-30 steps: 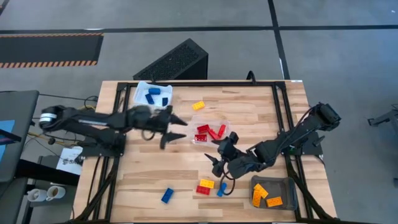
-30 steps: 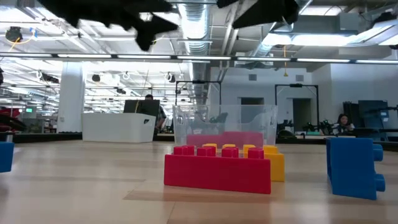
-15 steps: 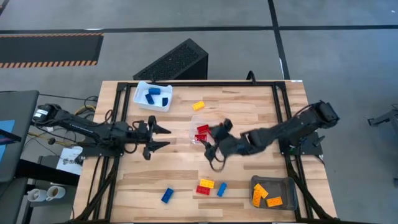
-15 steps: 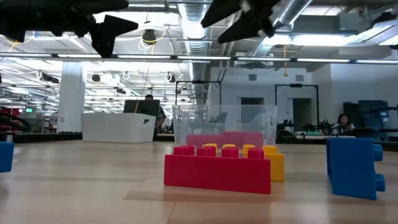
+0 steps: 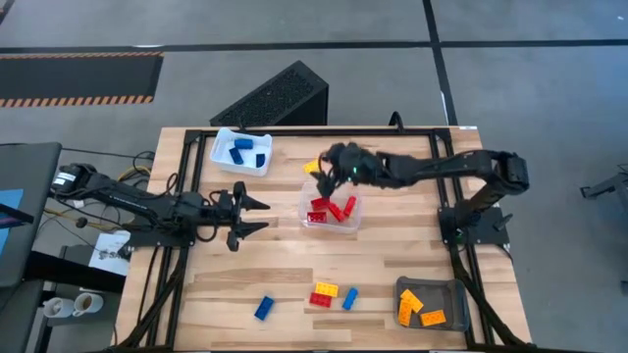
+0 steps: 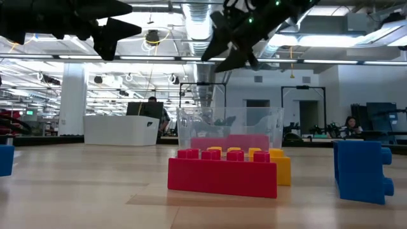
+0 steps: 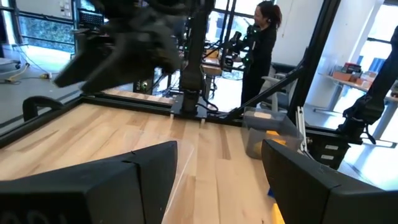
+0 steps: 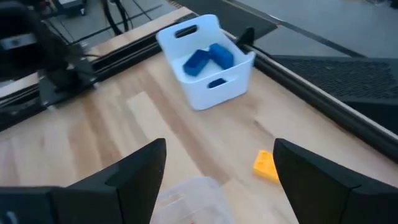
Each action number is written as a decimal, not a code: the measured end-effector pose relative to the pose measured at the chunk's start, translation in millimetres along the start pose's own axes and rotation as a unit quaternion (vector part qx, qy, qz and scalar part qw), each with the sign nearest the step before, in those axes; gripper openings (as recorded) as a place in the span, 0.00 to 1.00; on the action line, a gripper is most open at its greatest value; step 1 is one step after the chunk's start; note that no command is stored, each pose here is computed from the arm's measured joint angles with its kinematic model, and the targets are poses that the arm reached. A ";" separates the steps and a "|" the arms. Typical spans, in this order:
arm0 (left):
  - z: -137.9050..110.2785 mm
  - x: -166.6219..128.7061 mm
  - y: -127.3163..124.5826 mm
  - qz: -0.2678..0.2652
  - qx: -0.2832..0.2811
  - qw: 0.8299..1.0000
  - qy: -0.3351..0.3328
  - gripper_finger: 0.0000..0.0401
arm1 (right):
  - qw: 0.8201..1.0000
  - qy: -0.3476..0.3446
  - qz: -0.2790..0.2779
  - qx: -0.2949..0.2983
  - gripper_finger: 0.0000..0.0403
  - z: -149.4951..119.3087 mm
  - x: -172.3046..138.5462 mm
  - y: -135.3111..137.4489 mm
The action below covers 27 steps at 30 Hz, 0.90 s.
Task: Sort & place blocks by color
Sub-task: Put the yellow game piece into the black bin
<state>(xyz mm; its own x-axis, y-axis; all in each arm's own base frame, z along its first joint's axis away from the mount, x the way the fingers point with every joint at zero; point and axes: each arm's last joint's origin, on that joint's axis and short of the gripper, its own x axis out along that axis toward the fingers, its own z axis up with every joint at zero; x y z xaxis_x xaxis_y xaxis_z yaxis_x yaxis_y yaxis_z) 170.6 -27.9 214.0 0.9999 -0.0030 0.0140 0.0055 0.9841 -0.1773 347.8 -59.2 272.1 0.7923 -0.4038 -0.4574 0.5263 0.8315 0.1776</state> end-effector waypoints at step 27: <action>-23.0 -3.0 27.6 0.167 -0.012 0.980 0.111 0.55 | 0.991 -0.036 0.104 -0.081 0.75 -48.9 -72.4 119.5</action>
<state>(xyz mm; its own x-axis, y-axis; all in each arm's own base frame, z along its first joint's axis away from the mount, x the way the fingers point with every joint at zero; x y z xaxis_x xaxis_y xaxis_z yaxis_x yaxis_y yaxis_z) 168.1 -4.7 186.4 0.9239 0.2773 -0.2636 -0.3251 0.9322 -0.1591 338.3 88.1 283.8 0.9018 -0.2385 -0.3604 0.2971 0.9478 0.1161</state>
